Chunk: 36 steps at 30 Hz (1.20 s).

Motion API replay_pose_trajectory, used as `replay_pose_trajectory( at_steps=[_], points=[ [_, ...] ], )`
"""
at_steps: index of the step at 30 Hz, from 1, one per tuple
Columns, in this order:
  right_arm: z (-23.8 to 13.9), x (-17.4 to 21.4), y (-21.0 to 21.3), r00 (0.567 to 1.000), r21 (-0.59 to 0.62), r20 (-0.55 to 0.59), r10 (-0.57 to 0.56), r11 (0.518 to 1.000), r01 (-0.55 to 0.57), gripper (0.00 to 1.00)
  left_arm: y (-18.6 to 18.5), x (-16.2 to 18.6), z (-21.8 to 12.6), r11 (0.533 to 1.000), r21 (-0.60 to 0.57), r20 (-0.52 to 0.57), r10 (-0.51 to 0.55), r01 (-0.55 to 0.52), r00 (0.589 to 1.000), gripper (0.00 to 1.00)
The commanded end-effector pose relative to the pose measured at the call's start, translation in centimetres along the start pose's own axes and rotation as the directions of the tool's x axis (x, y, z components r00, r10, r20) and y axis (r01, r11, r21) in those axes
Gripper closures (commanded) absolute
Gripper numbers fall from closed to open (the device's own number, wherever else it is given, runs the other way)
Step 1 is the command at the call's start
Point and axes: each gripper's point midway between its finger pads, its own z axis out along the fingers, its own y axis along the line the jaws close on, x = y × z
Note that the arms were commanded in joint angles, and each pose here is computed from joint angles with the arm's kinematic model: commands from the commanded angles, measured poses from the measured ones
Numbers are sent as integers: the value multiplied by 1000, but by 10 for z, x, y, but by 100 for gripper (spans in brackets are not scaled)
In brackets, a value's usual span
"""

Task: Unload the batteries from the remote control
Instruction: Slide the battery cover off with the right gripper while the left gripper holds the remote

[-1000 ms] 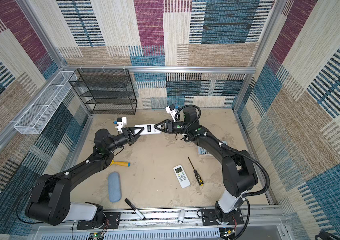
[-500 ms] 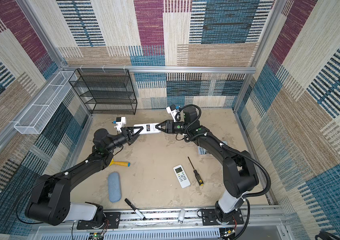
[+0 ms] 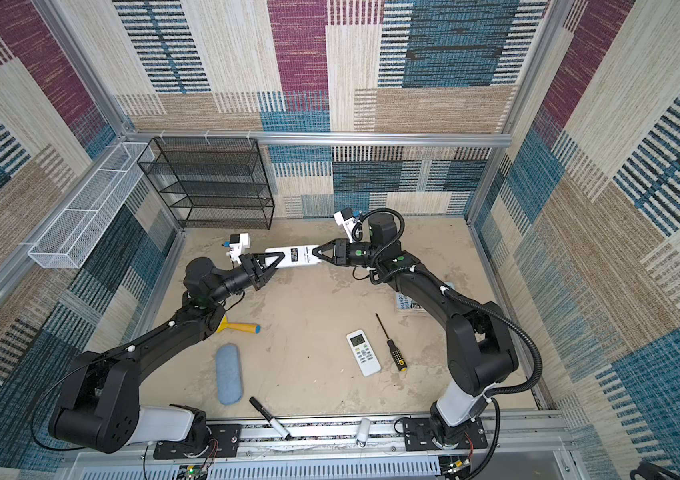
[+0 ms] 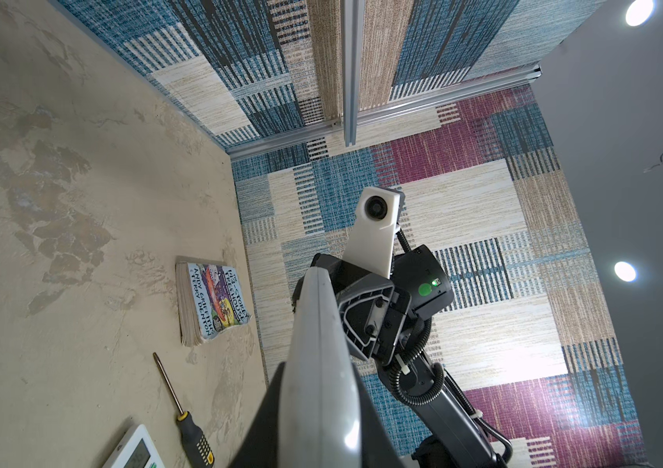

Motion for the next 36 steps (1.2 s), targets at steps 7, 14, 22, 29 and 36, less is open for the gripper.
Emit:
replay_pose_trajectory(
  at_steps=[7,14,22,29,36],
  points=[
    [-2,-4,6,1000,-25,13,1,1000,-1,76,-12,-1,-2,998,39,5,44,-44,999,83],
    [-3,-4,9,1000,-32,14,-5,999,6,80,-8,-1,-2,999,18,8,44,-44,999,83],
    [-2,-3,14,1000,-62,5,-9,998,9,85,-6,-1,-2,999,15,10,43,-43,999,83],
    [-1,1,15,1000,-85,-10,-5,996,4,86,-6,-2,-1,999,16,10,45,-45,999,83],
    [0,1,18,1000,-110,-20,-6,994,4,87,-6,-1,-2,999,17,11,44,-44,999,83]
  ],
)
